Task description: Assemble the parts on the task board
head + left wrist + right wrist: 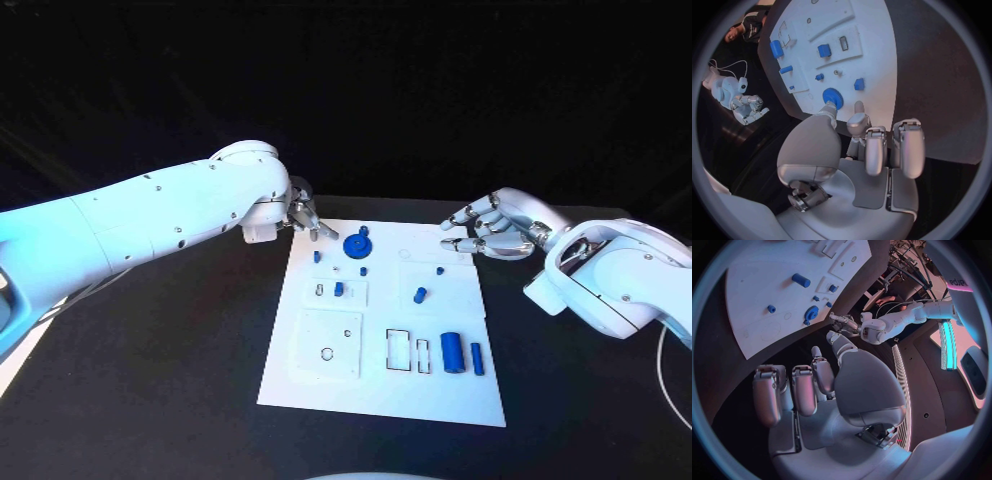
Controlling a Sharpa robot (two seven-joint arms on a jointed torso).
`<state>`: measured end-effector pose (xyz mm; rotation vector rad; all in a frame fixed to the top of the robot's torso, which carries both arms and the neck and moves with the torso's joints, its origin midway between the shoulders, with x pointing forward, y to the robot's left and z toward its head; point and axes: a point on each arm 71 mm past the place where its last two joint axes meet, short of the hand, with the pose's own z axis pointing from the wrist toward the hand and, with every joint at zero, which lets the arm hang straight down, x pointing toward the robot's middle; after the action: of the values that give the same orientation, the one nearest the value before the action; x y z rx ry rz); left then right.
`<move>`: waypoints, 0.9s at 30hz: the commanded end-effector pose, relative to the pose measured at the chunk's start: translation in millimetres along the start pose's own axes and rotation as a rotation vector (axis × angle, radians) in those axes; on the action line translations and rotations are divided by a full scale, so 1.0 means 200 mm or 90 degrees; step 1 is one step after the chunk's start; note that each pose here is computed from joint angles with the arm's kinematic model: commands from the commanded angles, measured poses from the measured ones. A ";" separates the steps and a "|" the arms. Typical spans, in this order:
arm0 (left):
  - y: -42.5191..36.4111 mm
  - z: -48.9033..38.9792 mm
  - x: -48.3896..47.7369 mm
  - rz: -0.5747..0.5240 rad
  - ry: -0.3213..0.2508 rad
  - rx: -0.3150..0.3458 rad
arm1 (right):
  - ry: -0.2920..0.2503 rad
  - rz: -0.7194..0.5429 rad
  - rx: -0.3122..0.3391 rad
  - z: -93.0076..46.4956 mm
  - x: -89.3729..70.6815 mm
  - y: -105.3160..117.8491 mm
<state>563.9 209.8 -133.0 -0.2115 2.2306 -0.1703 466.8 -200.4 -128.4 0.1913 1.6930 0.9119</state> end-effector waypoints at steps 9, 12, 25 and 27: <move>-0.013 0.040 0.028 0.049 0.046 -0.009 | 0.008 -0.002 -0.007 0.00 0.01 0.01; -0.009 0.044 0.032 0.053 0.052 -0.012 | 0.008 -0.002 -0.007 0.01 0.01 0.01; 0.014 0.071 0.052 0.060 0.068 -0.026 | 0.009 -0.002 -0.007 0.01 0.01 0.01; 0.014 0.075 0.056 0.060 0.070 -0.027 | 0.009 -0.002 -0.007 0.01 0.01 0.01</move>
<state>569.4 211.4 -150.0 -0.1497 2.3273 -0.0893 467.4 -199.4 -128.7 0.1905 1.6944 0.9139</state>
